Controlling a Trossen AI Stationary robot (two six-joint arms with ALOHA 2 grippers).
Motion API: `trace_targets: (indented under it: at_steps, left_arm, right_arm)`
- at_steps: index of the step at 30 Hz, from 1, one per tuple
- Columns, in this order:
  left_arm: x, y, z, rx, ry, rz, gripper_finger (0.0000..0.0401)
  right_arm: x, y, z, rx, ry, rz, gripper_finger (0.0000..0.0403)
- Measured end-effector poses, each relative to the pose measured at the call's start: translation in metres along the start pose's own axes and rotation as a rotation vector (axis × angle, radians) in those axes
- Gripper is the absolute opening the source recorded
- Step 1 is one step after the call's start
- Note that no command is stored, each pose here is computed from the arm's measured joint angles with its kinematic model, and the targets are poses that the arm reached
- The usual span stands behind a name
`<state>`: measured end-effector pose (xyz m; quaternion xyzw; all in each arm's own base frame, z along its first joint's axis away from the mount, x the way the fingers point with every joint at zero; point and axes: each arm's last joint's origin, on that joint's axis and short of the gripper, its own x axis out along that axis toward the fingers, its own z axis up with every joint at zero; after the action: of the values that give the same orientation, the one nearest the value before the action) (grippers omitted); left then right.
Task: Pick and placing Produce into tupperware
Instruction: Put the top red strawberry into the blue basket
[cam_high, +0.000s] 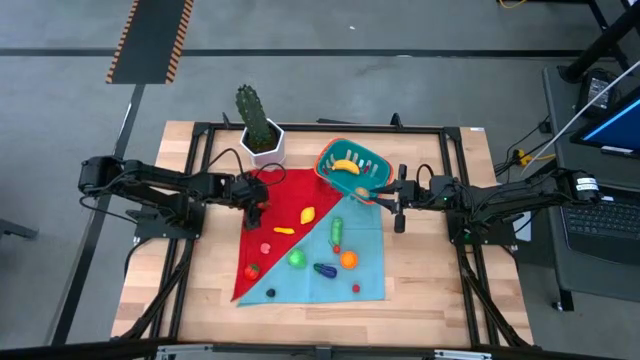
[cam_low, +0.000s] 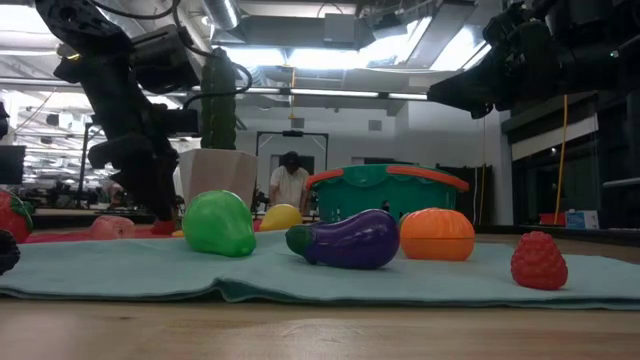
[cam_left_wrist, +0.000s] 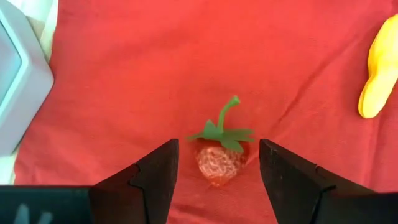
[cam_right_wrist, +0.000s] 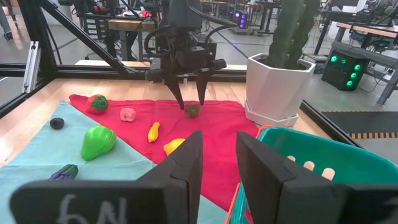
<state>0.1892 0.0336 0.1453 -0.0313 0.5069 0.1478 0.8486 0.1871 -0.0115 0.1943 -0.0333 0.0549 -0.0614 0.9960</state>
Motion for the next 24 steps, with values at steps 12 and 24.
trace_targets:
  at_steps: [12,24]
  left_arm:
    - [0.0001,-0.0001,-0.0002,0.0,0.001,-0.002,0.0211]
    - [0.0057,-0.0009,-0.0006,0.004,0.02,-0.001,0.0211]
  right_arm:
    - [0.0,0.0001,0.0,0.0,0.0,0.0,0.0098]
    - [0.0,0.0,0.0,0.0,0.0,0.0,0.0098]
